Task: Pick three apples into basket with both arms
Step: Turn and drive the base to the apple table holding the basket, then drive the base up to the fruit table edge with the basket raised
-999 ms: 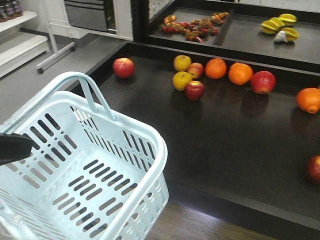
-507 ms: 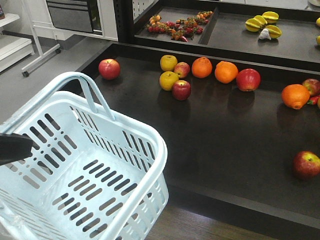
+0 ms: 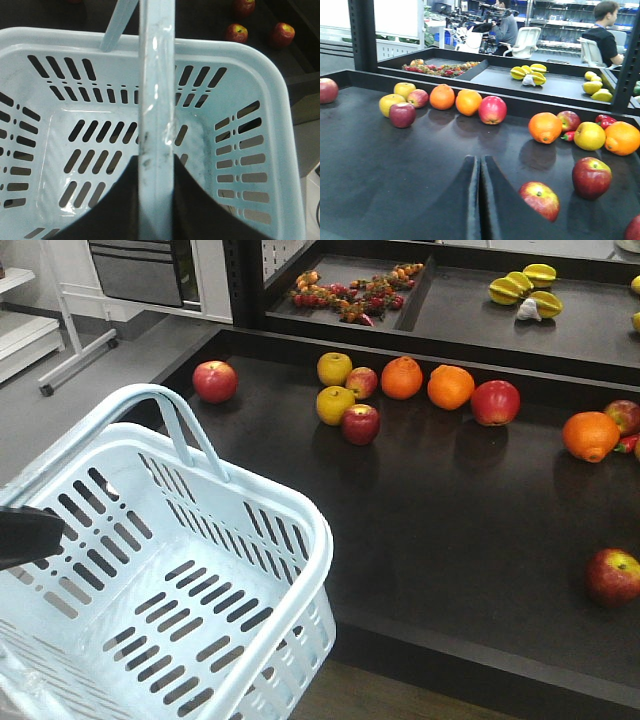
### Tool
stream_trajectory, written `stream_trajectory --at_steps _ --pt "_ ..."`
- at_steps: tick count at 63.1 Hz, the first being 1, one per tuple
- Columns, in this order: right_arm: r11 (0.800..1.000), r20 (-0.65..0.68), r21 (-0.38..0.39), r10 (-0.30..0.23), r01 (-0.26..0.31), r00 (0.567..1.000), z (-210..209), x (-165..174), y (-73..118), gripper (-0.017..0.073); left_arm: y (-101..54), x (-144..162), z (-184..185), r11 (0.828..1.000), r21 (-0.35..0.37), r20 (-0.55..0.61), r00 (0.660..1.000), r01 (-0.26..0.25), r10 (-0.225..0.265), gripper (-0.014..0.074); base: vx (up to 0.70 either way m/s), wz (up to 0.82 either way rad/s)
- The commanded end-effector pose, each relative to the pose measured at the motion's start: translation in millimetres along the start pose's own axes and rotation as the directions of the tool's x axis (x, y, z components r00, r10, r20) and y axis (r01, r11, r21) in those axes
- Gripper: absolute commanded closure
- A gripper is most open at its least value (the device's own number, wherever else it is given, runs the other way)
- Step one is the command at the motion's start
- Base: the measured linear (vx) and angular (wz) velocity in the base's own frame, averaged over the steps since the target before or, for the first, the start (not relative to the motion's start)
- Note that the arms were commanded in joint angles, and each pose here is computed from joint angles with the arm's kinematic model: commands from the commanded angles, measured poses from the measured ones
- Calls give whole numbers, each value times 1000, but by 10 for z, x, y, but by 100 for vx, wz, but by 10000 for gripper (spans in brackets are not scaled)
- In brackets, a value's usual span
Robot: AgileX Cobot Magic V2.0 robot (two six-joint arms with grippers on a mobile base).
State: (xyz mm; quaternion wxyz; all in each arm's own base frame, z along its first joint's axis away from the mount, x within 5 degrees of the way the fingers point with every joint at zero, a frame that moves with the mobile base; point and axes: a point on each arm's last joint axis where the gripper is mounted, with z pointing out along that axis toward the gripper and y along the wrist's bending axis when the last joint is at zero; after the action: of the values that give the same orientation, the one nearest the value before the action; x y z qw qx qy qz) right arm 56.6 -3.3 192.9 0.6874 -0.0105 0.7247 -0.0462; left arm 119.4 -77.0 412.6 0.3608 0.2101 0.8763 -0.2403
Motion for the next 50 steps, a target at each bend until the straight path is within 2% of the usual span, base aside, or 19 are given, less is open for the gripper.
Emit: stream_trajectory --at_steps 1,50 --pt "1000 73 7 -14 14 997 -4 -42 -2 563 -57 -111 -86 1000 28 113 993 9 -12 601 6 -11" --pt "1000 73 7 -14 14 997 -4 -42 -2 563 -57 -111 -86 1000 28 113 993 9 -12 601 10 -23"
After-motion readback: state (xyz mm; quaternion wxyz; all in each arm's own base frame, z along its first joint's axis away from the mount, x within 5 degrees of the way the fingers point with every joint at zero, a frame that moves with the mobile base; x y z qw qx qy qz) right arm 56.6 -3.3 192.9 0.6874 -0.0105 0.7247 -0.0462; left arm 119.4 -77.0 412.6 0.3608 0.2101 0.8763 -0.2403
